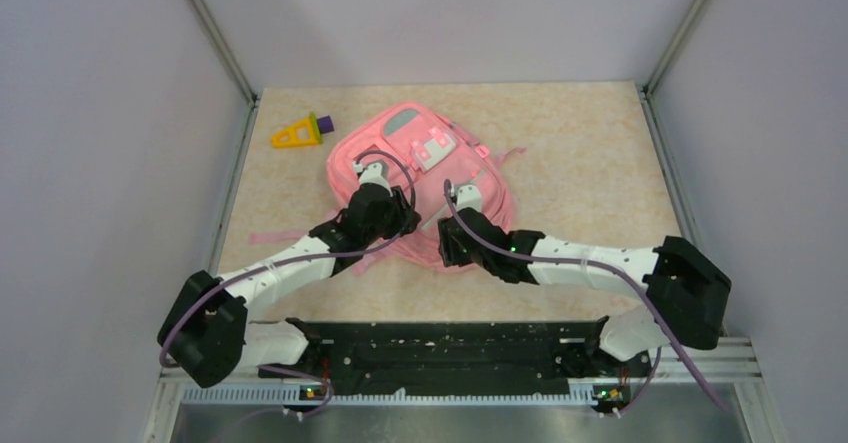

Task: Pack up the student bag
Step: Zip the student bag at the center of the board.

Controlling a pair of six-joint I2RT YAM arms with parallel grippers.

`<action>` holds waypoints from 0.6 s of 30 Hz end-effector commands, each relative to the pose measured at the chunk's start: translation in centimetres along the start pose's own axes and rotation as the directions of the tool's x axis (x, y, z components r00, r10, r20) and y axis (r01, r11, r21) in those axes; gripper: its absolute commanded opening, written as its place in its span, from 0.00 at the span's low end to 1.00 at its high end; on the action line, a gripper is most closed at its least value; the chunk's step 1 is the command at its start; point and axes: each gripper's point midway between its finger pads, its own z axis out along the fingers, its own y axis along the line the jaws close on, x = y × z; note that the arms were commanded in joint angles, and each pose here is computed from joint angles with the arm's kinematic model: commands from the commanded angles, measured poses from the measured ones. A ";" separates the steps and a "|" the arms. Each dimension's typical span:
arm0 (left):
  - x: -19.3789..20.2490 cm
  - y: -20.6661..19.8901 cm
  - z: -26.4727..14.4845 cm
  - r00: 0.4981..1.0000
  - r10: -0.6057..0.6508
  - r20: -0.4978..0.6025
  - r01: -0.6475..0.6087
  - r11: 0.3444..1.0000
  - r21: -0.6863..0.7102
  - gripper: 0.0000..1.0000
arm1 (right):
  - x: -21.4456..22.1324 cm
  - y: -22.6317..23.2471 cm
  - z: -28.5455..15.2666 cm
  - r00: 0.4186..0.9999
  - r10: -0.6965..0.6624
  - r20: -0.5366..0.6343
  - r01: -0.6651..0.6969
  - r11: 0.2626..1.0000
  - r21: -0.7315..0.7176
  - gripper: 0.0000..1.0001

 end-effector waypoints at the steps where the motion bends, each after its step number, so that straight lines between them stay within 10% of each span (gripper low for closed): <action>1: 0.0 -0.1 0.9 1.000 -0.007 0.009 0.007 1.000 0.007 0.42 | -2.6 1.5 1.0 0.997 -0.021 0.075 0.020 1.000 0.013 0.42; 11: 0.4 1.4 1.4 1.000 0.025 0.002 -0.025 0.998 -0.062 0.00 | -1.3 -1.2 2.5 0.997 -0.064 0.053 0.053 0.981 0.185 0.06; 18: 0.1 4.8 0.7 0.994 0.113 0.007 -0.109 0.977 -0.185 0.00 | -3.6 -4.2 0.9 0.995 -0.071 0.062 0.056 0.973 0.226 0.00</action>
